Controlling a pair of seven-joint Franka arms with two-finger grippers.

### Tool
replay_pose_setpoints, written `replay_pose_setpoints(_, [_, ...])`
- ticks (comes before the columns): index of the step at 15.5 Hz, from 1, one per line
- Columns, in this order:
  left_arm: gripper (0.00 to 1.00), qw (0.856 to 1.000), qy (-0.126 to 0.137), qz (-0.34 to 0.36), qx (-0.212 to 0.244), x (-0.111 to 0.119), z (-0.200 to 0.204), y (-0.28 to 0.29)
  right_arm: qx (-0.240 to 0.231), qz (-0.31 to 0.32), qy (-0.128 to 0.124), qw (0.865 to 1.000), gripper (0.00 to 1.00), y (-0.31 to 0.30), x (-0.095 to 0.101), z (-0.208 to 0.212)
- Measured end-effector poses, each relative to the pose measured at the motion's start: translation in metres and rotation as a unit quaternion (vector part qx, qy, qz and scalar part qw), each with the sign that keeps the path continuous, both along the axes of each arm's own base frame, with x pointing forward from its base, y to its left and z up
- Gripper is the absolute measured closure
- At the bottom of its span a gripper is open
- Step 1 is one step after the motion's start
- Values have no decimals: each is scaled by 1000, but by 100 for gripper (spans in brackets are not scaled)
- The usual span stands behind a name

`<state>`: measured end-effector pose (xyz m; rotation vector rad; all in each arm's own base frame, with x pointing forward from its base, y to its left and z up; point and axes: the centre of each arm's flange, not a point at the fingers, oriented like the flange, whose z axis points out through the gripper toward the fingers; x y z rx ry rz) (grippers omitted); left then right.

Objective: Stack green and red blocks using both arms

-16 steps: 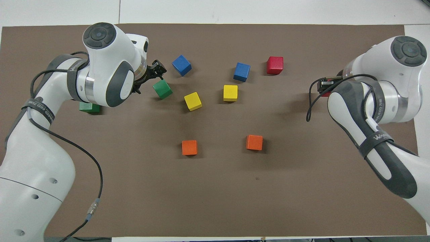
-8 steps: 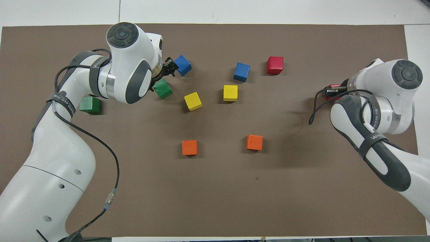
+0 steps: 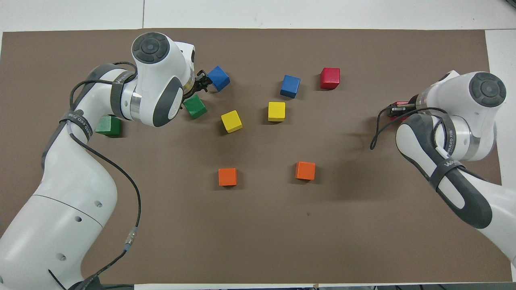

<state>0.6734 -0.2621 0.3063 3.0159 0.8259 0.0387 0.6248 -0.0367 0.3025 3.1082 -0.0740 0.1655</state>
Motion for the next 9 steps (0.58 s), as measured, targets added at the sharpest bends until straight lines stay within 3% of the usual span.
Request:
replay_pose_setpoints(2, [0,1000,4,-1,1,-3,-6,0,0,-1,0,1000,43,-1,0,0])
replay_pose_setpoints(5, [0,1000,6,0,2,-4,-8,0,0,2,0,1000,21,3,2,4])
replay_pose_setpoints(6, [0,1000,6,3,2,-4,-8,-1,1,3,2,1000,7,4,3,8])
replay_pose_setpoints(7, [0,1000,7,10,2,-5,-8,-2,1,3,3,1000,0,4,4,11])
replay_pose_setpoints(8, [0,1000,7,16,2,-7,-9,-5,1,4,5,1000,0,5,5,15])
replay_pose_setpoints(9, [8,1000,8,18,2,-8,-10,-7,1,5,9,1000,0,7,6,20])
